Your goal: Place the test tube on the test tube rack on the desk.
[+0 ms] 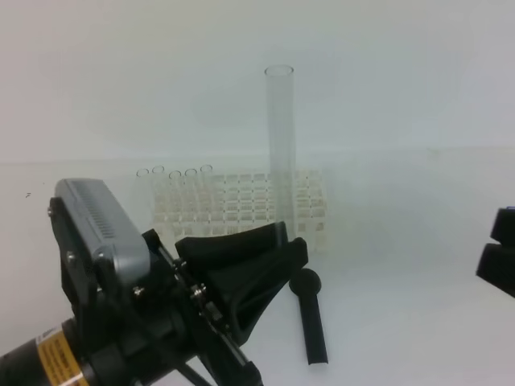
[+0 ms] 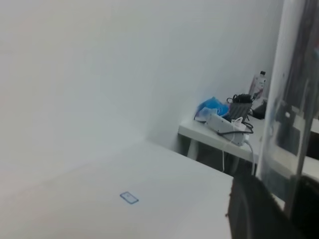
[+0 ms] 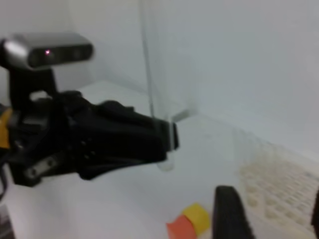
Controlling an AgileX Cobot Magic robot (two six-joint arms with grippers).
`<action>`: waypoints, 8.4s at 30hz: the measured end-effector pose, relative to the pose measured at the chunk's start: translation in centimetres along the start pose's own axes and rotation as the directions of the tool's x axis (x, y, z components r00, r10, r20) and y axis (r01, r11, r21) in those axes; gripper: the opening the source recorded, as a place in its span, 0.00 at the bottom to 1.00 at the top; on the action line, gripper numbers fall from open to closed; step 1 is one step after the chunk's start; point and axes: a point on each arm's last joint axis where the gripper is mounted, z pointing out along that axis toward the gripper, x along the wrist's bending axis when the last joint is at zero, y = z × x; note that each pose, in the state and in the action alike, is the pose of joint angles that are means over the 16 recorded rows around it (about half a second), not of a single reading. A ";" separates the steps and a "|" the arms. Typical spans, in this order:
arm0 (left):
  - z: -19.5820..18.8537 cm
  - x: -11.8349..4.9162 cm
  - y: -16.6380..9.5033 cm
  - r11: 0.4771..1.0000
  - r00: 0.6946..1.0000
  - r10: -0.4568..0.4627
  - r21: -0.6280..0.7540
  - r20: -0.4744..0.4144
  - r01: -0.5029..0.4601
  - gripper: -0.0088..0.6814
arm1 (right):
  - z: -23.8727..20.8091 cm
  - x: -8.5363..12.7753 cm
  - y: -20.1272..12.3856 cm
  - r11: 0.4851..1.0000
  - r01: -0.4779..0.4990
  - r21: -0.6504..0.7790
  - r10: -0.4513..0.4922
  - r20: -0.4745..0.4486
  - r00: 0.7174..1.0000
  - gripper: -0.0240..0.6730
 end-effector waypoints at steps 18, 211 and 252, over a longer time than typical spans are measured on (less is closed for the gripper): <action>-0.3 0.1 -0.8 1.000 1.000 0.008 0.013 -0.006 -0.008 0.01 | 8.2 -0.1 6.8 0.995 0.047 -0.093 -0.074 -0.315 0.946 0.76; -13.4 0.9 1.1 0.936 0.839 0.180 0.351 -0.514 0.014 0.01 | 36.7 -4.8 -11.2 0.979 0.175 -0.102 -0.121 0.399 0.909 0.20; -13.4 0.9 1.1 0.936 0.839 0.180 0.351 -0.514 0.014 0.01 | 30.6 -5.2 -4.9 0.945 0.323 -0.056 -0.232 0.581 0.780 0.13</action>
